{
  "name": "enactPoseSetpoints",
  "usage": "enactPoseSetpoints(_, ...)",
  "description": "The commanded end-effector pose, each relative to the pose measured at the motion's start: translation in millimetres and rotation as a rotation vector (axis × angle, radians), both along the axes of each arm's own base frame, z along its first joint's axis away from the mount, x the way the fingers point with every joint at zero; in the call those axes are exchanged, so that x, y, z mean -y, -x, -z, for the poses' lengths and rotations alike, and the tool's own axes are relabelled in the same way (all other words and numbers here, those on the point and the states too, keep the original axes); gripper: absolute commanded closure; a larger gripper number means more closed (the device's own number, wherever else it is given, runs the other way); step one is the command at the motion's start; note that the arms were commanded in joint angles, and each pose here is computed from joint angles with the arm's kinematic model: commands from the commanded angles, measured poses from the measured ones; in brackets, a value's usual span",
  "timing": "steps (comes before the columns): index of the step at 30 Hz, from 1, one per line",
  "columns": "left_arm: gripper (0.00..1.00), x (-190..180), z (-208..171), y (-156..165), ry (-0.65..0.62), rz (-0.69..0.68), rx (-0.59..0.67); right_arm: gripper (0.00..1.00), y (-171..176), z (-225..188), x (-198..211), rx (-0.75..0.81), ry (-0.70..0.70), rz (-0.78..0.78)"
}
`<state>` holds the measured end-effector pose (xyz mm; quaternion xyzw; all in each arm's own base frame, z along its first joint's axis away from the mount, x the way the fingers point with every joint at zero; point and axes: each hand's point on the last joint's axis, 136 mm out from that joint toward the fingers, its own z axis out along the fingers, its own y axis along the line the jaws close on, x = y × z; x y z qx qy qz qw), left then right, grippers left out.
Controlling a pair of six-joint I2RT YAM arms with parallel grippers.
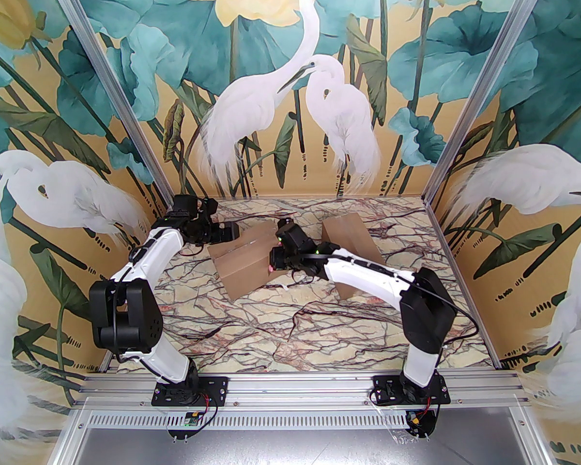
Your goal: Unpack the express box
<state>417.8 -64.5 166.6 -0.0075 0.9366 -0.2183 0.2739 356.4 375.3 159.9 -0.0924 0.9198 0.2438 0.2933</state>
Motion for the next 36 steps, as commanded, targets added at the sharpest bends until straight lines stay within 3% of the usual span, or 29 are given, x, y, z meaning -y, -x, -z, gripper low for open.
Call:
enactPoseSetpoints(1,0.02,18,-9,33,0.094,0.045,-0.03,1.0,-20,-2,11,0.075,0.153,-0.044)
enactPoseSetpoints(7,0.03,35,-3,63,0.195,0.061,-0.065,1.0,-50,-5,-2,0.153,0.329,-0.162)
enactPoseSetpoints(12,0.04,55,-6,85,0.216,0.104,-0.08,1.0,-68,-7,-18,0.224,0.369,-0.222)
enactPoseSetpoints(27,0.05,103,-21,138,0.322,0.106,-0.067,1.0,-70,-28,-84,0.346,0.124,-0.51)
enactPoseSetpoints(31,0.06,89,-29,140,0.218,0.091,0.018,1.0,-89,-43,-71,0.362,0.121,-0.449)
enactPoseSetpoints(36,0.11,72,-54,136,0.004,0.158,0.24,1.0,-127,-98,-19,0.337,-0.028,-0.161)
